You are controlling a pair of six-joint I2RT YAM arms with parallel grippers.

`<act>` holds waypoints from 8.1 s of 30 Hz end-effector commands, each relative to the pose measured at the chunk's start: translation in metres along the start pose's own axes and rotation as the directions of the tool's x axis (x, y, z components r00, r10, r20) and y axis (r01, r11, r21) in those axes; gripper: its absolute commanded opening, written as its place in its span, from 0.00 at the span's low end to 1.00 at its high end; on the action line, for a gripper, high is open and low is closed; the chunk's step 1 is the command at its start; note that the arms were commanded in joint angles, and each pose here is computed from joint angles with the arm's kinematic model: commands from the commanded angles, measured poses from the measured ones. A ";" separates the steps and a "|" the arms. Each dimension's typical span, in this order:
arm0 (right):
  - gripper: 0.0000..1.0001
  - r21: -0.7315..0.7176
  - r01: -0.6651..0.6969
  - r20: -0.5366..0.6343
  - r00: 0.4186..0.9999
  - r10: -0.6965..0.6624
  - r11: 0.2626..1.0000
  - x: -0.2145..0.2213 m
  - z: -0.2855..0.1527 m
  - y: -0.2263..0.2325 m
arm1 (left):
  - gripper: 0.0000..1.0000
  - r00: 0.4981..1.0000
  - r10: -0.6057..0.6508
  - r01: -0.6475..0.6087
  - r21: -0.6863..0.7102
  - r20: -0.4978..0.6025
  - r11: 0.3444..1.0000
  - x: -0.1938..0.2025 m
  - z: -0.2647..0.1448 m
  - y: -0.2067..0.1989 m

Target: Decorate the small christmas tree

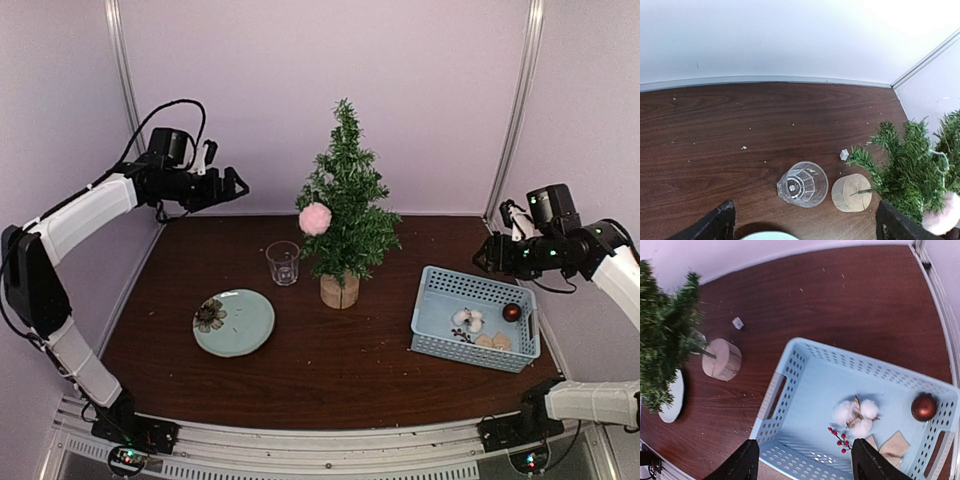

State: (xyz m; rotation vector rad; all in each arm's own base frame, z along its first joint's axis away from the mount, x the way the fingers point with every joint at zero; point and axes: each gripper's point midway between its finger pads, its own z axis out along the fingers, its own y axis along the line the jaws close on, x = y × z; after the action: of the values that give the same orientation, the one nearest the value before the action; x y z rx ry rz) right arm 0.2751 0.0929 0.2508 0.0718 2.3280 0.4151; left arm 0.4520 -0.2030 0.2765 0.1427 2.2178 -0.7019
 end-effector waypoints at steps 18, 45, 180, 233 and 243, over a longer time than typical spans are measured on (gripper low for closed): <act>0.39 0.304 0.041 -0.460 0.881 0.109 0.952 0.109 0.109 -0.117 | 0.98 1.000 -0.003 0.004 -0.047 0.015 0.999 0.029 -0.058 -0.001; 0.00 0.005 -0.020 -0.126 0.992 0.020 1.000 0.009 0.033 -0.036 | 0.98 1.000 0.018 -0.019 -0.041 -0.023 0.999 0.030 -0.045 0.000; 0.01 -0.729 -0.011 -0.101 0.991 -0.091 0.684 0.001 0.118 0.149 | 0.00 0.999 0.025 -0.033 0.387 0.026 0.922 0.129 0.037 -0.149; 0.35 -0.642 0.025 0.074 0.997 0.030 0.767 0.041 0.070 0.213 | 0.25 0.992 0.127 -0.124 0.341 0.014 0.932 0.072 0.054 -0.104; 0.67 -0.542 0.086 0.111 0.993 -0.031 0.836 0.045 0.042 0.175 | 0.58 0.993 0.117 -0.112 0.292 0.001 0.950 0.075 0.026 -0.082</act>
State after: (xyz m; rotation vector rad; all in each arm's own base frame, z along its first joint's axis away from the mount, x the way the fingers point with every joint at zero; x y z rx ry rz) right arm 0.2674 0.2996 0.2551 -0.2483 1.9845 1.1182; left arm 0.3993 -0.3097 0.2302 0.4211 2.1169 -0.9873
